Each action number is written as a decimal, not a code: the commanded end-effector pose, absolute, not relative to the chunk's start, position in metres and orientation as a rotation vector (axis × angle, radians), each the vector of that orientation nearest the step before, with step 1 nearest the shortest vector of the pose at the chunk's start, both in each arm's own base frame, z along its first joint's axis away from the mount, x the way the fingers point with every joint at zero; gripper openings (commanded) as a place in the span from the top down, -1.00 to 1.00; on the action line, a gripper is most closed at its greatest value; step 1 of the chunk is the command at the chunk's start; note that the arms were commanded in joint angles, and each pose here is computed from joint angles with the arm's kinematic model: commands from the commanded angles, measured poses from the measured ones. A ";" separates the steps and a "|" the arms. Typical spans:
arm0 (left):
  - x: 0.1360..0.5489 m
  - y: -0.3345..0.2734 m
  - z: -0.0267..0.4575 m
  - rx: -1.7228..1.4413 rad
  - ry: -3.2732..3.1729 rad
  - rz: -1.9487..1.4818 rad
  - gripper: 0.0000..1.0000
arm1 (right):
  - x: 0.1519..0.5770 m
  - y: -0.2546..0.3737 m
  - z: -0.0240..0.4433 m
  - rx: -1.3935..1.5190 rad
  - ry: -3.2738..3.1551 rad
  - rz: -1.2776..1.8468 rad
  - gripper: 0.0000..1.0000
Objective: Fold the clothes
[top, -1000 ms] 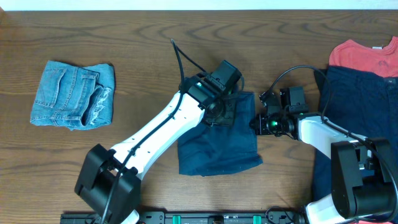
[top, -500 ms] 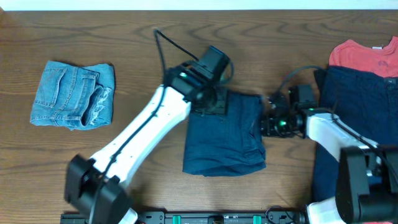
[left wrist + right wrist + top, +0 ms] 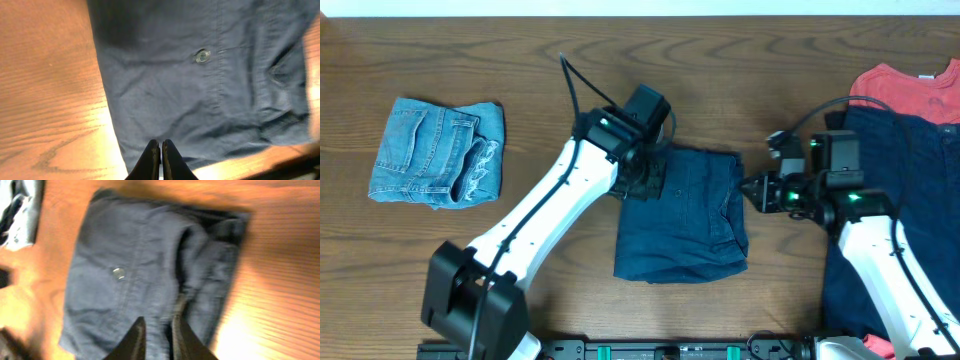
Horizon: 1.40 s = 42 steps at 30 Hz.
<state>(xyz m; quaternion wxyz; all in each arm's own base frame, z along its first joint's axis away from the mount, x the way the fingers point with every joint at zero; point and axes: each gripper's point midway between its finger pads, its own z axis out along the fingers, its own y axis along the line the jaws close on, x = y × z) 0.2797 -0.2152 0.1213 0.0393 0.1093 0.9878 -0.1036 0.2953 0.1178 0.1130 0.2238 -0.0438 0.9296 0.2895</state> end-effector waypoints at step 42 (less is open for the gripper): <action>0.268 -0.215 0.024 0.272 3.109 -0.338 0.87 | 0.228 0.118 0.053 0.157 3.025 0.712 0.74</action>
